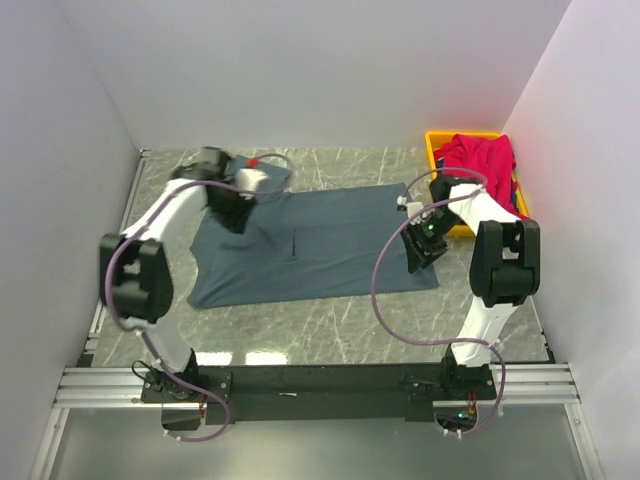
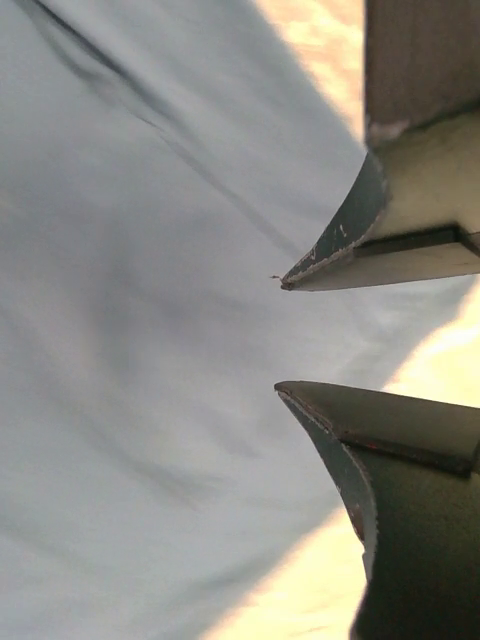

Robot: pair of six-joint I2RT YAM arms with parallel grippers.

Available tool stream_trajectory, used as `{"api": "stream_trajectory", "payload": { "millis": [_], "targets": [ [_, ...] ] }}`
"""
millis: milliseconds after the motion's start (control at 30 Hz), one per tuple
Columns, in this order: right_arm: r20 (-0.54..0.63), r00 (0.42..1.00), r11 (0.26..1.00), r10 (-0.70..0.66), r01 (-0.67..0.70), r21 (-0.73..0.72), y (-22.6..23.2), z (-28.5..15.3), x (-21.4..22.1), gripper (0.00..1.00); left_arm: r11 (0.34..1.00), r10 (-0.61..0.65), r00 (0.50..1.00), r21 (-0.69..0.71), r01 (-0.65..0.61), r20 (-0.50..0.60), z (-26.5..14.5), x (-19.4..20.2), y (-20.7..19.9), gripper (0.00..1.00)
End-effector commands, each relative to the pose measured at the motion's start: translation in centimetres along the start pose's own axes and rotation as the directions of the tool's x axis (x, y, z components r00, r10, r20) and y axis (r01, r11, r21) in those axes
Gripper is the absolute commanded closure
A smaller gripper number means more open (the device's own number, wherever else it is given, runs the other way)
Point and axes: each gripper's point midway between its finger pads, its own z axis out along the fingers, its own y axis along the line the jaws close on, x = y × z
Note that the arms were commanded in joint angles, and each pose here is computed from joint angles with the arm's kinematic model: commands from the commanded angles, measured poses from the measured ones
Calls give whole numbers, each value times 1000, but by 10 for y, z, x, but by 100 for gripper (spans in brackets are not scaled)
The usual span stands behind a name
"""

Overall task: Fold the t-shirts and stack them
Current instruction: Fold the tshirt

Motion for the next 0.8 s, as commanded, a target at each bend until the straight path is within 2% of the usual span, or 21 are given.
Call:
{"api": "stream_trajectory", "payload": {
  "millis": [0,33,133,300,567,700,767],
  "targets": [
    [-33,999,997,-44,46,66,-2,12,0,44,983,-120,990,130,129,-73,-20,57,-18,55],
    [-42,998,996,-43,47,82,-6,18,1,45,975,-142,982,155,160,-122,-15,81,-24,57],
    [-93,994,988,-52,65,140,-15,28,12,46,953,-216,961,179,246,-172,-14,118,-26,59],
    [-164,982,975,-93,123,187,-15,40,22,46,942,-271,935,136,306,-227,-7,152,-25,62],
    [-266,948,965,-172,217,146,10,53,42,46,916,-369,860,17,400,-352,3,224,-13,65],
    [-309,931,966,-194,236,106,23,57,54,46,905,-393,840,5,425,-374,-3,243,-8,65],
    [-318,924,968,-212,243,58,35,55,60,46,908,-387,847,12,420,-365,-7,242,-6,64]
  ]
}}
